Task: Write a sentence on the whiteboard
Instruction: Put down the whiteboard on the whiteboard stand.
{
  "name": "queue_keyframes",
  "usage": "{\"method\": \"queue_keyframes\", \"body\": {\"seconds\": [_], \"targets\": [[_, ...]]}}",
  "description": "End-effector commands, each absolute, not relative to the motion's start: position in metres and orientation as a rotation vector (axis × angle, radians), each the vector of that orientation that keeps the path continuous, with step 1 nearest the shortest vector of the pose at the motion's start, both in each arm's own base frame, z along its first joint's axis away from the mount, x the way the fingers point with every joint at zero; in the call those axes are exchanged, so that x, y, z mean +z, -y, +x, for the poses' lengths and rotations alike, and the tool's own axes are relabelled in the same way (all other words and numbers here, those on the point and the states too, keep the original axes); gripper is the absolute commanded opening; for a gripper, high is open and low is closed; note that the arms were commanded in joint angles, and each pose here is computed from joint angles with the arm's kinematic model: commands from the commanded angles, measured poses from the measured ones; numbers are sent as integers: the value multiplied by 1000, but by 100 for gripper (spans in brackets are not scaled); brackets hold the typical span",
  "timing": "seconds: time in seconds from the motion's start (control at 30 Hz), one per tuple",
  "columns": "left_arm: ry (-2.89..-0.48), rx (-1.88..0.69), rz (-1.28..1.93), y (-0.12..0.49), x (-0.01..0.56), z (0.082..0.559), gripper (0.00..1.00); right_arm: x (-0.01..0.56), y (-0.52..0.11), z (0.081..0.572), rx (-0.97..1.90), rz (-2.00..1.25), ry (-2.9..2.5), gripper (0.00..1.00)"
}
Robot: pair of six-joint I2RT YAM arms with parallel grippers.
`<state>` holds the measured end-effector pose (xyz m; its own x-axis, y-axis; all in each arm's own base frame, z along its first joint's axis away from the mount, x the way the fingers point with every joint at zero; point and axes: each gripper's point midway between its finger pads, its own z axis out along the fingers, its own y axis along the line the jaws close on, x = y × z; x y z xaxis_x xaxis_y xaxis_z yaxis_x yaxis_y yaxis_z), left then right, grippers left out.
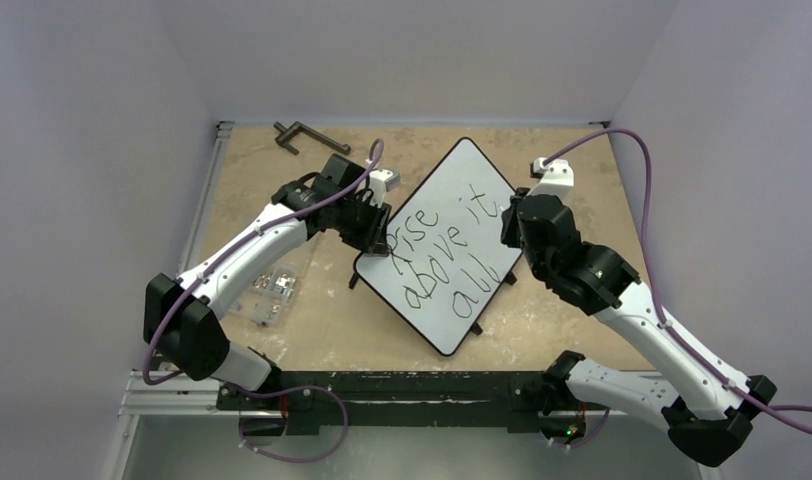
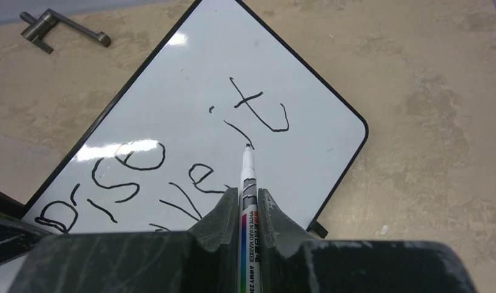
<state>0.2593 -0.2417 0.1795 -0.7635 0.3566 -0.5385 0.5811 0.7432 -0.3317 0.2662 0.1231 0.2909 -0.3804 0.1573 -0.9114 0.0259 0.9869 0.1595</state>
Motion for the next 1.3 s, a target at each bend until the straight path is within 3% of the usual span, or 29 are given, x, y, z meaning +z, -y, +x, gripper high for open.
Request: {"method": "queue_keyframes", "body": {"seconds": [0.0,0.7,1.1,1.27], "targets": [[-2582,-553,846,222,153,242,31,312,-117,271,151,173,-1884,0],[-2471,-815,885,285,178,227,33,314,-98,271,77,203,-1862,0],[-2435,-880,896,333,182,247,33,320,-81,271,21,220,-1842,0],[-2415,-861,899,331,191,248,39,321,-79,270,19,220,-1840,0]]}}
